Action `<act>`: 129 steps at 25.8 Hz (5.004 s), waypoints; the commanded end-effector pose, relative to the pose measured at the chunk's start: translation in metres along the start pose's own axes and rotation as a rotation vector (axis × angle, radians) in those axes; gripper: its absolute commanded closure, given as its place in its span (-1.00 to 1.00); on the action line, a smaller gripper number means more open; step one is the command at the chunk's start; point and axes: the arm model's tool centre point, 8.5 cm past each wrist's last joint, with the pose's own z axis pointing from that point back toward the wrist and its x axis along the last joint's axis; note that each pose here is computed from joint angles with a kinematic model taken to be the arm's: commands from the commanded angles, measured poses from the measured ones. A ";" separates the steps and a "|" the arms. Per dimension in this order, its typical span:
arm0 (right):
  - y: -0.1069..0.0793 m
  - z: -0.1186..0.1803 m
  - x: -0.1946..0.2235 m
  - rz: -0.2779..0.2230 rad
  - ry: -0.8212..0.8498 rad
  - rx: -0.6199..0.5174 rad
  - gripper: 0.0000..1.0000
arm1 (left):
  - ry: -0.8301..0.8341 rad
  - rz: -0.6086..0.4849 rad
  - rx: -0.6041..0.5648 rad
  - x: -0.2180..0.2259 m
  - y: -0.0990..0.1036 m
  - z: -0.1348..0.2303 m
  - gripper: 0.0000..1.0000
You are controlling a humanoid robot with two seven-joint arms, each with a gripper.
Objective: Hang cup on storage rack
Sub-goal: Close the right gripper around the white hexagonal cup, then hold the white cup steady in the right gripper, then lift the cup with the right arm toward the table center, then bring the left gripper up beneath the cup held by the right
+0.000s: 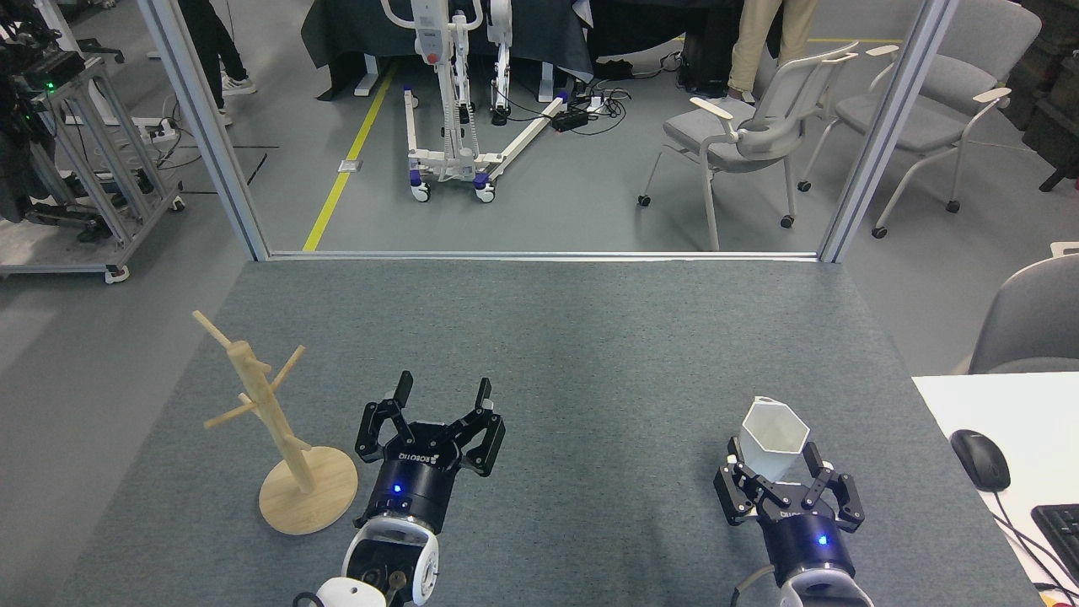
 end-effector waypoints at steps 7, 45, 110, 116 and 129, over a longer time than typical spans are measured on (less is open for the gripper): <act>0.029 0.002 -0.021 0.035 0.043 0.088 -1.00 | -0.002 -0.003 -0.002 -0.001 0.000 0.000 -1.00; 0.012 -0.072 -0.029 0.051 0.068 0.118 -1.00 | -0.023 0.011 0.014 0.004 0.005 0.009 -1.00; -0.256 -0.085 0.234 0.099 -0.106 0.004 0.92 | -0.278 0.072 -0.014 0.086 -0.024 0.055 -0.99; -0.257 -0.084 0.234 0.101 -0.086 0.018 0.92 | -0.171 0.070 0.035 0.107 -0.005 0.033 -0.98; -0.256 -0.081 0.239 0.103 -0.079 0.011 0.92 | -0.154 0.021 0.059 0.120 0.023 -0.026 -0.95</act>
